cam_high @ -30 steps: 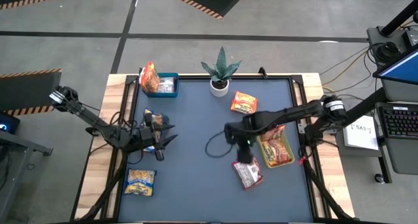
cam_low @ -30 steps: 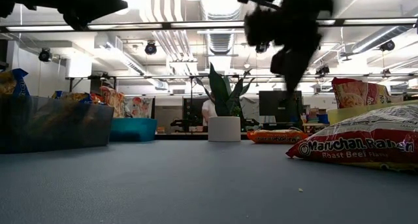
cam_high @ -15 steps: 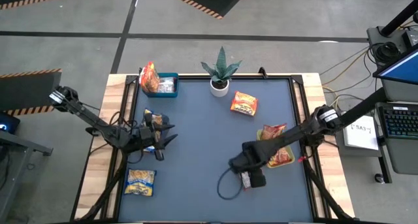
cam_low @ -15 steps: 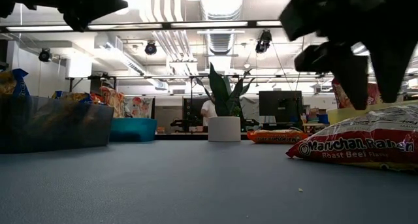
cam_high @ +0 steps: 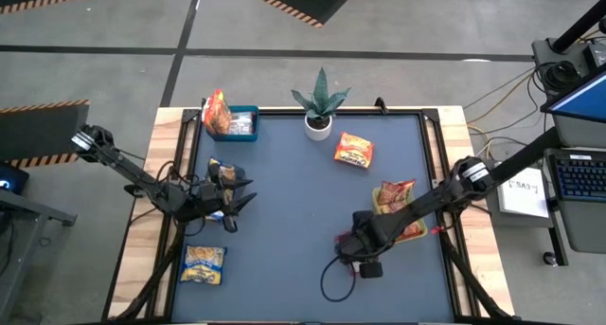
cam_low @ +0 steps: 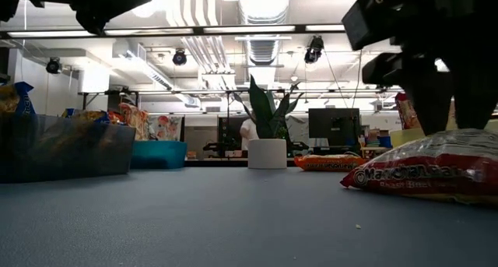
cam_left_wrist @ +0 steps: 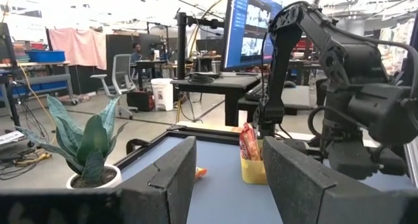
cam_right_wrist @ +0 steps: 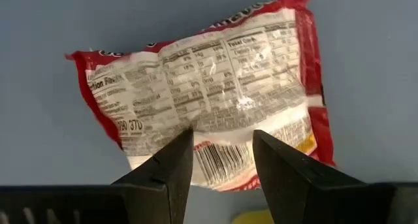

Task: Sort Maruchan noodles
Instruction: Put the red noodle pack into the yellow bin

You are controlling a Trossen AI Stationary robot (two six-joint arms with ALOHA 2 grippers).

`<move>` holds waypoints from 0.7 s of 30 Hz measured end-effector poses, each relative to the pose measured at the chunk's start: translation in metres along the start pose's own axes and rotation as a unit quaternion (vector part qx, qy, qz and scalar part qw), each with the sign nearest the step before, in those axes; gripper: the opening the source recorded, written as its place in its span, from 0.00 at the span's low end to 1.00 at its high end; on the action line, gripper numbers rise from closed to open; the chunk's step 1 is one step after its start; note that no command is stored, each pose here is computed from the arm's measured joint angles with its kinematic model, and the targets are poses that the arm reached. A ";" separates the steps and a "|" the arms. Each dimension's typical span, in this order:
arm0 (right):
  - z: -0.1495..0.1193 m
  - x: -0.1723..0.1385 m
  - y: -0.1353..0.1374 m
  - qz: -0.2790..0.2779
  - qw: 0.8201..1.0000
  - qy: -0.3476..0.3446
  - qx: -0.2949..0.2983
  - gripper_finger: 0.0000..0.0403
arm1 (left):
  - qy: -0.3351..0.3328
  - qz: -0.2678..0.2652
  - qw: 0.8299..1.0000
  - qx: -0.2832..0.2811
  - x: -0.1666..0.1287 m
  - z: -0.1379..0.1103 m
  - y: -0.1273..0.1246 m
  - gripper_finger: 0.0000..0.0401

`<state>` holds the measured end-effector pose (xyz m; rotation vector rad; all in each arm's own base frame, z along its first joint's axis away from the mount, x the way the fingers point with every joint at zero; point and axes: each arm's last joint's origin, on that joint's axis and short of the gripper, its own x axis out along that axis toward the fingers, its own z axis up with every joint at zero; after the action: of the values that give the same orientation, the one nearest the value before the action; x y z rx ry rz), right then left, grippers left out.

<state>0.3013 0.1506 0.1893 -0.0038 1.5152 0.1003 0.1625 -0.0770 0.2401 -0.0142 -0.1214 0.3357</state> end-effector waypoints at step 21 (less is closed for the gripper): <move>0.026 0.003 -0.015 -0.034 0.995 -0.083 -0.049 0.03 | -0.001 0.005 1.000 0.000 0.001 0.000 0.000 0.40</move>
<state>0.3288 0.1379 0.1868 -0.1225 1.3413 0.1163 0.1631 -0.0769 0.2402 -0.0144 -0.1241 0.3461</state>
